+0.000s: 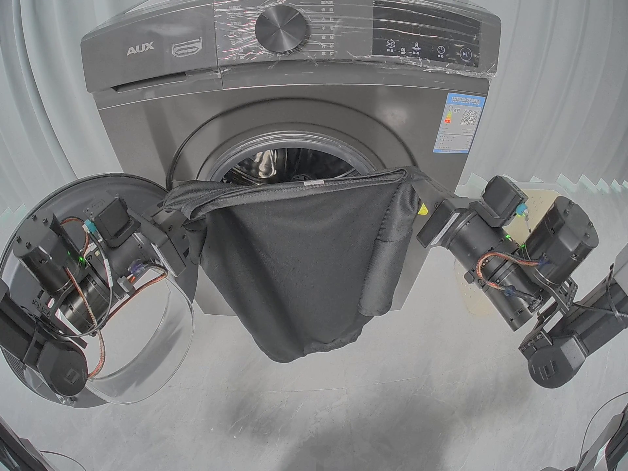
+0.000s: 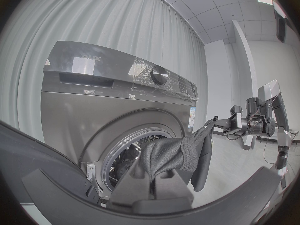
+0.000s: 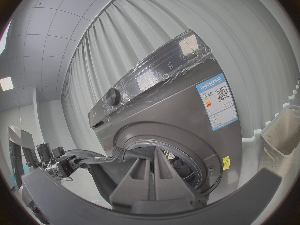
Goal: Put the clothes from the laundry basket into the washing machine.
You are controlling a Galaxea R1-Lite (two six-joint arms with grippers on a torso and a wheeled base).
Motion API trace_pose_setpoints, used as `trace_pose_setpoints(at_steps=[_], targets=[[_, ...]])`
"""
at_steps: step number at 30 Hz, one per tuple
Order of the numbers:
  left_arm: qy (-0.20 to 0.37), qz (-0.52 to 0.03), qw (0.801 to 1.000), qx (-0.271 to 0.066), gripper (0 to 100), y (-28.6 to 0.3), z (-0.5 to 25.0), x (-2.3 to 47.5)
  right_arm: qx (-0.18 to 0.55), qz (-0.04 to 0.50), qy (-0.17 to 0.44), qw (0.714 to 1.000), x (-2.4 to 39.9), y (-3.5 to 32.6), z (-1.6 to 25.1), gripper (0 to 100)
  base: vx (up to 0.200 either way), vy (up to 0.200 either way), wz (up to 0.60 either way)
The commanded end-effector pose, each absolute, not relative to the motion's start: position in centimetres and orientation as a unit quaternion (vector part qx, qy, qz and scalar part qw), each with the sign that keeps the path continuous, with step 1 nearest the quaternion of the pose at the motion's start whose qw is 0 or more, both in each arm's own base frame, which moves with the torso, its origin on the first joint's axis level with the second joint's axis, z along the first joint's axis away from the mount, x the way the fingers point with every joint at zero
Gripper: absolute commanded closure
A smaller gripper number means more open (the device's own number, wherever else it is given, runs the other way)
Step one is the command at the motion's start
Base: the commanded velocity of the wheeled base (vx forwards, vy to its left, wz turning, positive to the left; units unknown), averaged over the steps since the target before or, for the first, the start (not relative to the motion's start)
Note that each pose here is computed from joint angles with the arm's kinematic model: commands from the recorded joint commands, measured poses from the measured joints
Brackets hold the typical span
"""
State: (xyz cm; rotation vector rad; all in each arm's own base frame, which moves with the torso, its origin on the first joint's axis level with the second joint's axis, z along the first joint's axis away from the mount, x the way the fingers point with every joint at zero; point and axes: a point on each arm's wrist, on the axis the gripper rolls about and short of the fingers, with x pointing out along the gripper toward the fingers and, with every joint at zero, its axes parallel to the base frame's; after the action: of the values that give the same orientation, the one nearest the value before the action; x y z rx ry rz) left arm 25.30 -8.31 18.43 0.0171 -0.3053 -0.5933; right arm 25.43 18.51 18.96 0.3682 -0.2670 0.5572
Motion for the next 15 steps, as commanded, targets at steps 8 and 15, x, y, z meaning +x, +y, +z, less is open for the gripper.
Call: trace_pose_setpoints(at_steps=[8,15], targets=[[-0.166,-0.292,0.942,-0.015,100,-8.0,19.6,25.0,0.196,0.279,-0.162,0.926,24.8,18.4,21.0,100,0.0,0.0,0.0],[-0.171,-0.291,0.941,-0.026,100,-8.0,20.0,25.0,0.203,0.275,-0.181,0.922,24.8,18.1,22.1,100,0.0,0.0,0.0]])
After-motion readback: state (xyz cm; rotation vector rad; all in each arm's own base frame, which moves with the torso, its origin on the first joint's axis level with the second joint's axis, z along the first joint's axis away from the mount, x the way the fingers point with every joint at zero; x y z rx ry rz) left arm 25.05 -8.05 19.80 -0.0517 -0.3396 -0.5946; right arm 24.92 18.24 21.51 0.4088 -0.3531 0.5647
